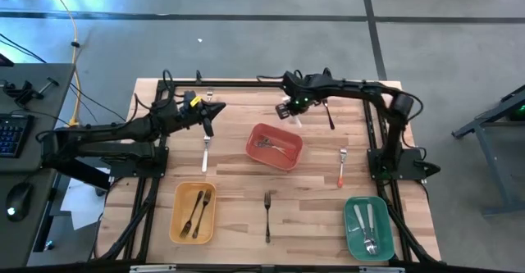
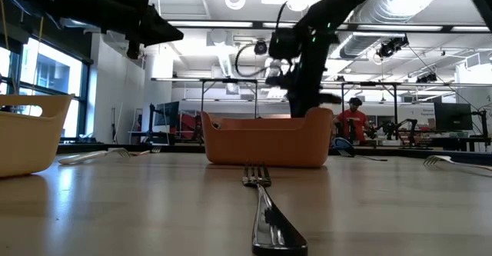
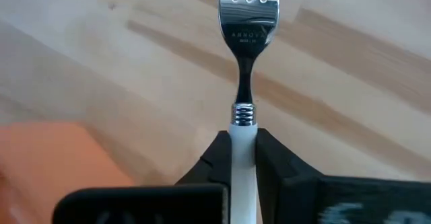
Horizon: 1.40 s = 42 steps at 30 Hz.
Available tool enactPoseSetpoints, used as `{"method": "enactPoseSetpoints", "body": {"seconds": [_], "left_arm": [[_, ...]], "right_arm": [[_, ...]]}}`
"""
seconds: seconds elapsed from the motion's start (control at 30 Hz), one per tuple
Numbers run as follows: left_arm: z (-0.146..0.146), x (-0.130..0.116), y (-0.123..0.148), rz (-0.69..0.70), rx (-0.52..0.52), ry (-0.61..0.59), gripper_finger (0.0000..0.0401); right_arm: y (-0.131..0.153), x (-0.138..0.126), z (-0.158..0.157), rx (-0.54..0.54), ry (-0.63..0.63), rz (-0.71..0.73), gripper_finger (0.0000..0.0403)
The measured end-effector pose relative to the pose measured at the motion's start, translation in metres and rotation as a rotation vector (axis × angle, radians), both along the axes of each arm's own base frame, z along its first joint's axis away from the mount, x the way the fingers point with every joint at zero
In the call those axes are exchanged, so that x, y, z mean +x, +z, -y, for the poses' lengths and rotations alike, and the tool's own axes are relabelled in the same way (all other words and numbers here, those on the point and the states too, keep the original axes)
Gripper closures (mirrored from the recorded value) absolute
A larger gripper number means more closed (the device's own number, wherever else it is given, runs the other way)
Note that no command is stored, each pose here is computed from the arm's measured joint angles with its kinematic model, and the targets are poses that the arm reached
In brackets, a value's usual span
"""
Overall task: Sort silverware by color (type)
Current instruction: Put the top white fork into the green bin
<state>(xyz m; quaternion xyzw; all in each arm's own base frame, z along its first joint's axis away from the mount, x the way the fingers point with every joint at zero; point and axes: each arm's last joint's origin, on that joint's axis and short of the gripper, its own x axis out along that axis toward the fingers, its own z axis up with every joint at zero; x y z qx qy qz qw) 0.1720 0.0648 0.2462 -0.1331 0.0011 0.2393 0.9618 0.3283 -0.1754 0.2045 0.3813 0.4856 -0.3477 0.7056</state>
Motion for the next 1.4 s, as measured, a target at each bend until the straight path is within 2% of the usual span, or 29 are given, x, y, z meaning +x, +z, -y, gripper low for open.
{"method": "enactPoseSetpoints", "body": {"seconds": [0.23,0.37,0.5,0.63,0.77,0.93,1.0,1.1,1.4], "left_arm": [[-0.009,-0.004,-0.004,-0.038,-0.017,0.028,0.0401],[-0.012,-0.005,-0.005,-0.045,-0.020,0.046,0.0401],[-0.015,-0.007,-0.005,-0.051,-0.013,0.059,0.0401],[-0.016,-0.008,-0.006,-0.061,-0.018,0.069,0.0401],[-0.017,-0.008,-0.007,-0.063,-0.046,0.074,0.0401],[-0.018,-0.007,-0.012,-0.100,-0.056,0.074,0.0401],[-0.018,-0.005,-0.014,-0.109,-0.059,0.074,0.0401],[-0.020,-0.002,-0.018,-0.129,-0.067,0.074,0.0401],[-0.023,0.005,-0.024,-0.155,-0.050,0.070,0.0401]], "right_arm": [[0.070,-0.026,-0.065,0.027,0.002,0.034,0.0396],[0.103,-0.049,-0.122,0.078,-0.029,0.037,0.0396],[0.118,-0.072,-0.185,0.136,-0.079,-0.011,0.0396],[0.118,-0.093,-0.244,0.176,-0.098,-0.095,0.0396],[0.117,-0.118,-0.287,0.236,-0.166,-0.193,0.0396],[0.116,-0.148,-0.332,0.237,-0.279,-0.181,0.0396],[0.113,-0.159,-0.346,0.230,-0.307,-0.204,0.0396],[0.105,-0.167,-0.364,0.216,-0.260,-0.283,0.0396],[0.082,-0.169,-0.395,0.184,-0.195,-0.350,0.0396]]}}
